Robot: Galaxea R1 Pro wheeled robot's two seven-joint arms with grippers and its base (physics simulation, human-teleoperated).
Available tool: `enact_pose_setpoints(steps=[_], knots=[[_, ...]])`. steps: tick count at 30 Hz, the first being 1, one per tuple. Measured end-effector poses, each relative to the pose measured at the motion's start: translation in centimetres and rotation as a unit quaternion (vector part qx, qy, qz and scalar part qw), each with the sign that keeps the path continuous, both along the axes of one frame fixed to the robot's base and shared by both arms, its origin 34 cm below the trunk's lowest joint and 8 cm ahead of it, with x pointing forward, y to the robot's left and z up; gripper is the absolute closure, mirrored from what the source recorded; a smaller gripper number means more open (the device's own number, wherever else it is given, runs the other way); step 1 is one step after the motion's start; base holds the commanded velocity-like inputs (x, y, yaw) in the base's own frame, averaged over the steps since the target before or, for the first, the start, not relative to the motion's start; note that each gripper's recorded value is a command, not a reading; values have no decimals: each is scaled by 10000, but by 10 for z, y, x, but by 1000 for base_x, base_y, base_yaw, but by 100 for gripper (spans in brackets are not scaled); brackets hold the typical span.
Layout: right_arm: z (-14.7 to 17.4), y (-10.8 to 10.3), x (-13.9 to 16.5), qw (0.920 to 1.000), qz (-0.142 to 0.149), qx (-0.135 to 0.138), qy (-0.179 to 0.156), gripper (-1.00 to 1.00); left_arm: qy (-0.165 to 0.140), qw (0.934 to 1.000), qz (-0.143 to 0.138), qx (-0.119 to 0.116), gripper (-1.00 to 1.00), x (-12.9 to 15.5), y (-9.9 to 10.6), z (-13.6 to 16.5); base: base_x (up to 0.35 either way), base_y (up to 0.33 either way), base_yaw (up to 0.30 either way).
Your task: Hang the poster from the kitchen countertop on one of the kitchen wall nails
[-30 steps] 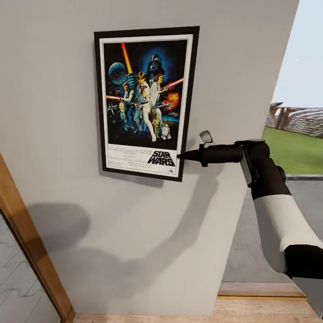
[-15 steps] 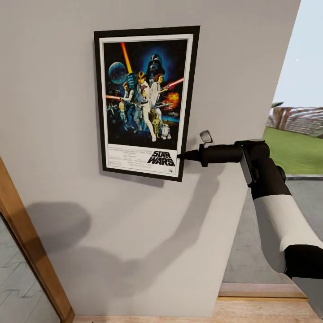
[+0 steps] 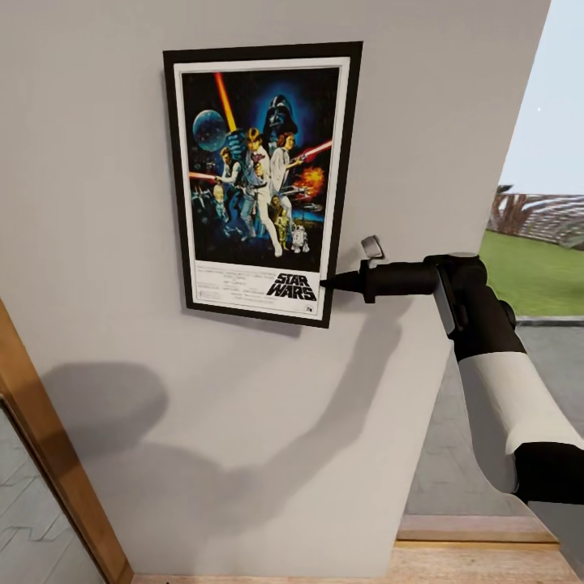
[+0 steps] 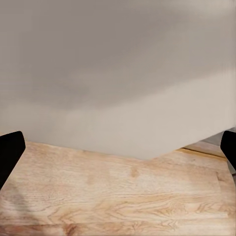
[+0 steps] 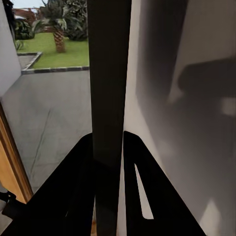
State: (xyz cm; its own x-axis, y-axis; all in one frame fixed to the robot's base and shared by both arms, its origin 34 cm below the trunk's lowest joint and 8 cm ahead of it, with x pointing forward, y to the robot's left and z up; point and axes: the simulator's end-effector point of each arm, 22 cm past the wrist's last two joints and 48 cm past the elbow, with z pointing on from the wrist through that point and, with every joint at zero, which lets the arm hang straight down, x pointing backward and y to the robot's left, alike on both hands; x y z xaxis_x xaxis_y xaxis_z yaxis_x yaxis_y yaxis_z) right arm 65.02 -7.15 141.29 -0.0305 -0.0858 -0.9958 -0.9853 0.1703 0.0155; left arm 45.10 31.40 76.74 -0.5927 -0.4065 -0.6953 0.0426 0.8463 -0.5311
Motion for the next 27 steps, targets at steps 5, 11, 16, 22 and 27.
enact_pose_setpoints(steps=[5, 11, 16, 22, 27], knots=[[0, 0, 0, 10000, -1, 0, -2, 100, 1, 10000, 3, 2, -100, 0, 0, 0, 6, 0, 0], [0, 0, 0, 10000, -2, 0, -1, 100, 1, 10000, 2, 2, -100, 0, 0, 0, 1, 0, 0], [0, 0, 0, 10000, -2, 2, 4, 100, 1, 10000, 3, 3, -100, 0, 0, 0, 0, 0, 0], [0, 0, 0, 10000, 2, 4, 20, 100, 1, 10000, 3, 3, -100, 0, 0, 0, 0, 0, 0], [0, 0, 0, 10000, 4, 13, 29, 100, 1, 10000, 3, 2, -100, 0, 0, 0, 0, 0, 0]])
